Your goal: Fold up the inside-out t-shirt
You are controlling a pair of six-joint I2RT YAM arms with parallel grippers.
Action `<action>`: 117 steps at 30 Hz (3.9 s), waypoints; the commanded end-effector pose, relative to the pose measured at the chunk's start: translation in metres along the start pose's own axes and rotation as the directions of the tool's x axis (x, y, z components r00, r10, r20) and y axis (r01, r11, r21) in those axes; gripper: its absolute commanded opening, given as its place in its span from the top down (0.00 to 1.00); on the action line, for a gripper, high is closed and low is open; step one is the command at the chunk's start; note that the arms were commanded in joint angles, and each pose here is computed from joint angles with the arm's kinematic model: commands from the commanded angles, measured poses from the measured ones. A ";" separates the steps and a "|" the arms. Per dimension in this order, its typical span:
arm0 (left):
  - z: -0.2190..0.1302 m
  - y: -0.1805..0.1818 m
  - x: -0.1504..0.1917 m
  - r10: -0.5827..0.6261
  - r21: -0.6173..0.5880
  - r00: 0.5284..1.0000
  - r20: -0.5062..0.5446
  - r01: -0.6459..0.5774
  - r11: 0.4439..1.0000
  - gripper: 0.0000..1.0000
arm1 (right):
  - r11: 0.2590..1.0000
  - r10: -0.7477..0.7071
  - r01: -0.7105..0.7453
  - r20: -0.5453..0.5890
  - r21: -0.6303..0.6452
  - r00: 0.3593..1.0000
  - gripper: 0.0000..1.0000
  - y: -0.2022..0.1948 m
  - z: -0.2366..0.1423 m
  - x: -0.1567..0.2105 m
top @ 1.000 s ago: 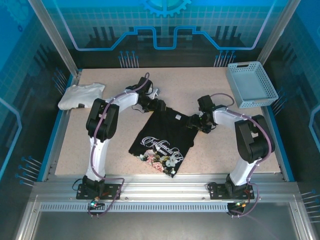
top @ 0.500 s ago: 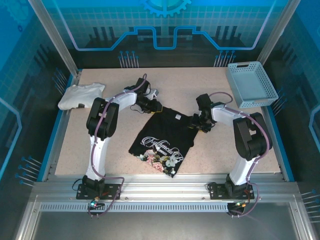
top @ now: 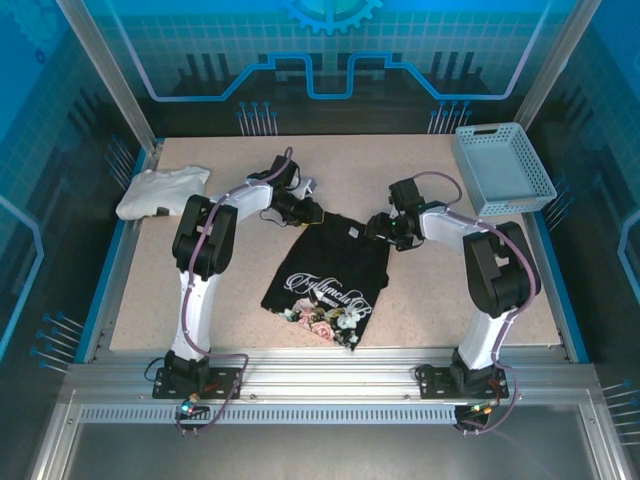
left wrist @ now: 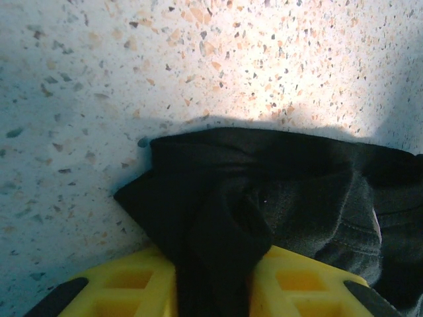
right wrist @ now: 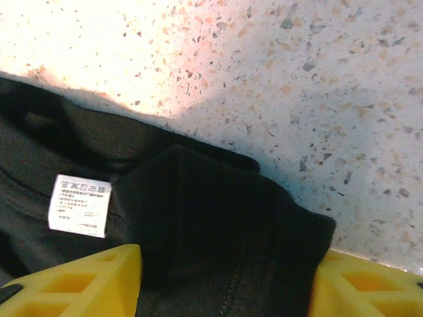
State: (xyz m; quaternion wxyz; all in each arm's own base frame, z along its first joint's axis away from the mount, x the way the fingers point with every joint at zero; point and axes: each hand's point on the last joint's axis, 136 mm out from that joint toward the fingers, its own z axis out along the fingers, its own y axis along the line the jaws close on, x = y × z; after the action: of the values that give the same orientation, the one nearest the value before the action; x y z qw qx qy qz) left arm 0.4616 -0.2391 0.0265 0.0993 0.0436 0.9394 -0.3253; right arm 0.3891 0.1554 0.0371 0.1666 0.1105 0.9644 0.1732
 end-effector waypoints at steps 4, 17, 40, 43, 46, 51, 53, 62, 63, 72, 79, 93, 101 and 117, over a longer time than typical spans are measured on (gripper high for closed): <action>-0.002 0.001 0.000 -0.025 0.022 1.000 -0.005 0.026 0.999 0.72 | 0.998 -0.052 0.053 -0.036 0.030 0.998 0.36 0.003 0.022 0.006; -0.016 0.019 -0.003 -0.097 0.009 0.993 0.062 0.097 0.995 0.92 | 0.995 -0.104 0.104 -0.014 -0.009 0.994 0.76 0.022 0.026 0.000; -0.202 -0.066 -0.167 -0.026 0.184 0.783 0.621 -0.113 0.976 1.00 | 0.860 -0.271 0.455 0.549 -0.231 0.791 1.00 0.141 -0.132 -0.207; -0.233 -0.091 -0.172 0.005 0.189 0.740 0.673 -0.178 0.966 1.00 | 0.833 -0.297 0.509 0.600 -0.217 0.742 1.00 0.156 -0.166 -0.214; -0.241 -0.099 -0.154 0.016 0.196 0.730 0.683 -0.205 0.959 1.00 | 0.812 -0.318 0.540 0.608 -0.222 0.728 1.00 0.158 -0.177 -0.200; -0.223 -0.095 -0.085 -0.017 0.247 0.757 0.654 -0.192 0.950 1.00 | 0.784 -0.353 0.557 0.543 -0.273 0.762 1.00 0.149 -0.164 -0.131; -0.210 -0.094 -0.048 -0.026 0.264 0.781 0.623 -0.179 0.948 1.00 | 0.783 -0.368 0.550 0.497 -0.290 0.786 1.00 0.142 -0.154 -0.095; -0.157 -0.076 0.073 -0.032 0.240 0.859 0.510 -0.107 0.965 1.00 | 0.836 -0.370 0.458 0.306 -0.302 0.877 1.00 0.092 -0.110 0.011; -0.154 -0.073 0.074 -0.032 0.232 0.862 0.506 -0.100 0.968 1.00 | 0.841 -0.373 0.456 0.297 -0.292 0.879 1.00 0.089 -0.106 0.012; -0.111 -0.012 0.043 -0.100 0.086 0.889 0.447 0.069 0.994 0.99 | 0.901 -0.397 0.415 0.146 -0.129 0.906 0.99 0.068 -0.051 -0.016; -0.073 0.038 0.022 -0.116 -0.021 0.896 0.428 0.138 0.990 0.86 | 0.923 -0.383 0.383 0.007 -0.037 0.924 0.89 0.048 0.024 -0.033; -0.089 0.031 0.063 -0.170 -0.063 0.924 0.341 0.203 0.977 0.16 | 0.902 -0.431 0.431 0.075 0.019 0.899 0.31 0.044 -0.045 -0.038; -0.049 0.017 0.077 -0.142 -0.055 0.963 0.229 0.158 0.986 0.13 | 0.895 -0.444 0.445 0.095 0.014 0.891 0.21 0.040 -0.062 -0.025; -0.003 -0.023 0.086 -0.078 -0.014 0.986 0.149 0.081 0.997 0.50 | 0.907 -0.415 0.420 0.110 -0.020 0.903 0.21 0.035 -0.061 -0.016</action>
State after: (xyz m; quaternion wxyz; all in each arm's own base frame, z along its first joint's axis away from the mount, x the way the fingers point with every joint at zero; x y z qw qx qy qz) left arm 0.3845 -0.2274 0.0292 0.1870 -0.0392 0.9372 -0.2917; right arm 0.3883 0.1669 0.0969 0.2381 -0.1006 0.9565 0.1352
